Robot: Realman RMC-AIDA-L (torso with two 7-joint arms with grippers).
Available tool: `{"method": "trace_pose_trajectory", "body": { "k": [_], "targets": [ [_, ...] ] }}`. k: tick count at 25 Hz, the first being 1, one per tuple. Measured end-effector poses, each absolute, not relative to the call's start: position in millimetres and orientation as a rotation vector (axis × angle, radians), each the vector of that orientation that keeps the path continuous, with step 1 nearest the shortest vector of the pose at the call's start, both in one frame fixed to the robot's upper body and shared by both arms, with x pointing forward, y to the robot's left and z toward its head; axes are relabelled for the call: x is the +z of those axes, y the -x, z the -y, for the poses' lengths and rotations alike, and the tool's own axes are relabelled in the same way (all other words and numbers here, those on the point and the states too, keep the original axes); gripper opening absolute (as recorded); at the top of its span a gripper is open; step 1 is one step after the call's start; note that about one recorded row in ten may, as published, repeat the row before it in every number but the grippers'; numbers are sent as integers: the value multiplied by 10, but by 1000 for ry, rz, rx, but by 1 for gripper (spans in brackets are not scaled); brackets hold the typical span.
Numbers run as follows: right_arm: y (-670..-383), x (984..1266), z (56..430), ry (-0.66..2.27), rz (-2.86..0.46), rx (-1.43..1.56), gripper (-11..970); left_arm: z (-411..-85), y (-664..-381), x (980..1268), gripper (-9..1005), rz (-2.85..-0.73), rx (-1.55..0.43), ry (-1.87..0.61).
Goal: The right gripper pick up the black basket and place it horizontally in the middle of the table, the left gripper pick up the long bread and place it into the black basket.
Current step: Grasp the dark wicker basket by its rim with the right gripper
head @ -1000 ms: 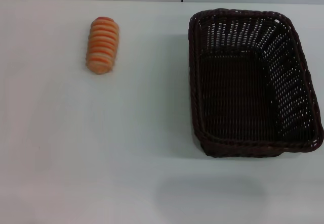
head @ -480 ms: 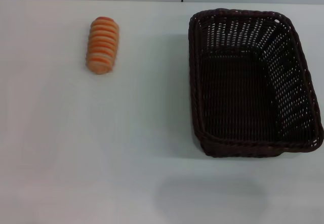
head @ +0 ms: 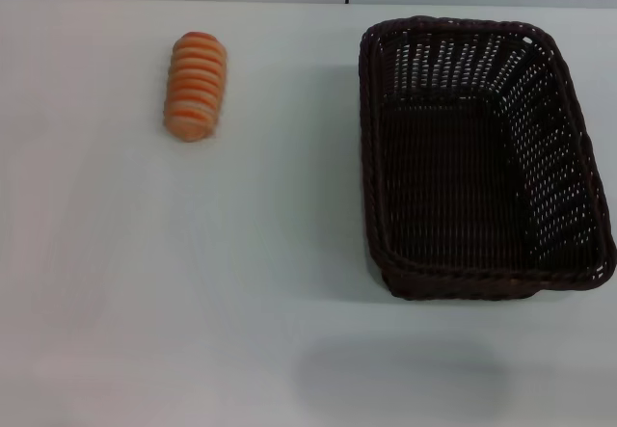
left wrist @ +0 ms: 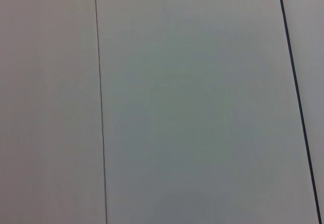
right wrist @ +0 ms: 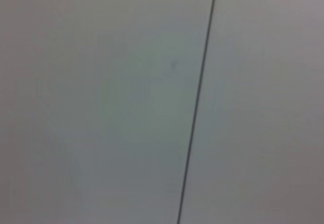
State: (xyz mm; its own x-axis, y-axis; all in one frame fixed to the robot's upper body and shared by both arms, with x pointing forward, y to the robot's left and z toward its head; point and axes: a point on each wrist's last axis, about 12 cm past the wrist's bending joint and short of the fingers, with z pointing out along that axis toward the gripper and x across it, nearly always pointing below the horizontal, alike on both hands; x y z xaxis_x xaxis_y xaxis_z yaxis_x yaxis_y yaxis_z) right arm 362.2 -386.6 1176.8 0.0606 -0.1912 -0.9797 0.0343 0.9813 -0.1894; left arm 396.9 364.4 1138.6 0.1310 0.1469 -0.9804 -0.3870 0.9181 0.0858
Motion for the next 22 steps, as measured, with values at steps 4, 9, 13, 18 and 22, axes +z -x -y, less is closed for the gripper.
{"method": "trace_pose_trajectory", "body": {
  "k": [4,9,13,18,22],
  "targets": [
    [-3675,11905,3959,111,-1577,-188,460,-3657,-3968,11391,836,-1386,396,209],
    [-3785,12176,4003,135,-1638,-205,469,-3686,-3938,11396,835,-1387,409,216],
    [-3914,12359,3978,155,-1690,-198,477,-3708,-3911,11405,834,-1386,419,221],
    [-4148,12446,3997,200,-1808,-86,486,-3733,-3883,11406,834,-1388,431,226],
    [-4386,12456,3980,234,-1955,-71,509,-3766,-3874,11415,833,-1388,442,228]
  ]
}}
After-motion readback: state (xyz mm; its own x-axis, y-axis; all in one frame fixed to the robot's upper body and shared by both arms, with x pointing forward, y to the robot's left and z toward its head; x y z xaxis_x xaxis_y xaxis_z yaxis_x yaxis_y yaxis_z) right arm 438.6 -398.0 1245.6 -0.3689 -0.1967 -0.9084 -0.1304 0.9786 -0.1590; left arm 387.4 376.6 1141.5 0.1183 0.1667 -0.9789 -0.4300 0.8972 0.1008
